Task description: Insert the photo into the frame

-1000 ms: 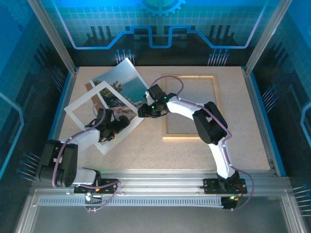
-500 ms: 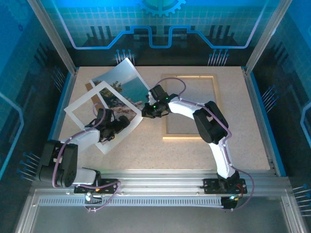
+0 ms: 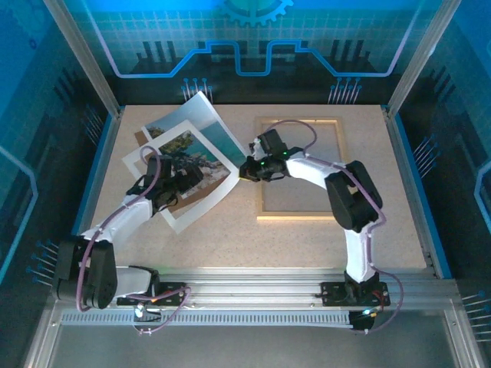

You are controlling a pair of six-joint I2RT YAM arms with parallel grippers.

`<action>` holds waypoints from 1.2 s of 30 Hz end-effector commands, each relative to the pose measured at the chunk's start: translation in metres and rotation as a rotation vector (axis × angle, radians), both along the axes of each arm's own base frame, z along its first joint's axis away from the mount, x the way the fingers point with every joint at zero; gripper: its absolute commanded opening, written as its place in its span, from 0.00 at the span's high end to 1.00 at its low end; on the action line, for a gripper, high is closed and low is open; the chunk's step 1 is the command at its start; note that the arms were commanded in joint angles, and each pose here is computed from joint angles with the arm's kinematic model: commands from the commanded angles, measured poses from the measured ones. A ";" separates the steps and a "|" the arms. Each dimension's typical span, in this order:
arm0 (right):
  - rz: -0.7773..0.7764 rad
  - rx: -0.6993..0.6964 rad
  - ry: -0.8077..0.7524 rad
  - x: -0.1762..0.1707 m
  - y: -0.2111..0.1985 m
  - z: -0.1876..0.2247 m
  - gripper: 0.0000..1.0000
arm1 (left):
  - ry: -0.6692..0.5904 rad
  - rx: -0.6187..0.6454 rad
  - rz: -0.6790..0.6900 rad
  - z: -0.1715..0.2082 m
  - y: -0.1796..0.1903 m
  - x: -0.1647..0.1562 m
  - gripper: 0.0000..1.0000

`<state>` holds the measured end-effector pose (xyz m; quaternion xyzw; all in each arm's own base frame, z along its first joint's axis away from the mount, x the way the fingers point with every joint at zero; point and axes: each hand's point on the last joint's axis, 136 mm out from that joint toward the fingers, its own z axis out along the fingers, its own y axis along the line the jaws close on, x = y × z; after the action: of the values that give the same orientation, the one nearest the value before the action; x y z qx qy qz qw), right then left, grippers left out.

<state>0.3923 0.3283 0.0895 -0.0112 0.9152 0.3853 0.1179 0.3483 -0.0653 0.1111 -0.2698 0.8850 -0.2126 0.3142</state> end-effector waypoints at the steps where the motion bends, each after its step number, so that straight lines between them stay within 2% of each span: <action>1: -0.033 0.022 -0.047 0.000 -0.032 0.027 0.99 | -0.015 0.016 -0.008 0.009 0.002 0.005 0.01; 9: -0.123 -0.098 -0.024 -0.023 -0.117 0.018 0.97 | 0.030 -0.036 -0.024 -0.016 -0.011 0.002 0.01; 16: -0.136 -0.149 0.037 -0.052 -0.138 -0.009 0.95 | 0.060 -0.070 -0.078 -0.036 -0.044 0.007 0.01; 18: -0.142 -0.149 0.048 -0.056 -0.140 -0.014 0.87 | 0.072 -0.073 -0.095 -0.041 -0.054 0.010 0.01; 20: -0.142 -0.169 0.043 -0.059 -0.144 -0.018 0.70 | 0.084 -0.071 -0.100 -0.045 -0.057 0.013 0.01; 25: -0.136 -0.252 -0.028 -0.048 -0.160 -0.009 0.40 | 0.112 -0.029 -0.089 -0.056 -0.052 0.013 0.01; 28: -0.097 -0.274 -0.088 -0.032 -0.159 -0.001 0.37 | 0.135 -0.010 -0.088 -0.063 -0.049 0.009 0.01; 36: 0.092 -0.186 -0.168 0.023 -0.113 0.000 0.35 | 0.188 0.008 -0.080 -0.083 -0.044 -0.003 0.01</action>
<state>0.4075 0.2006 0.0985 -0.0496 0.9381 0.2852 0.1899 0.3504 -0.1132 0.0394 -0.2486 0.9161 -0.2111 0.2334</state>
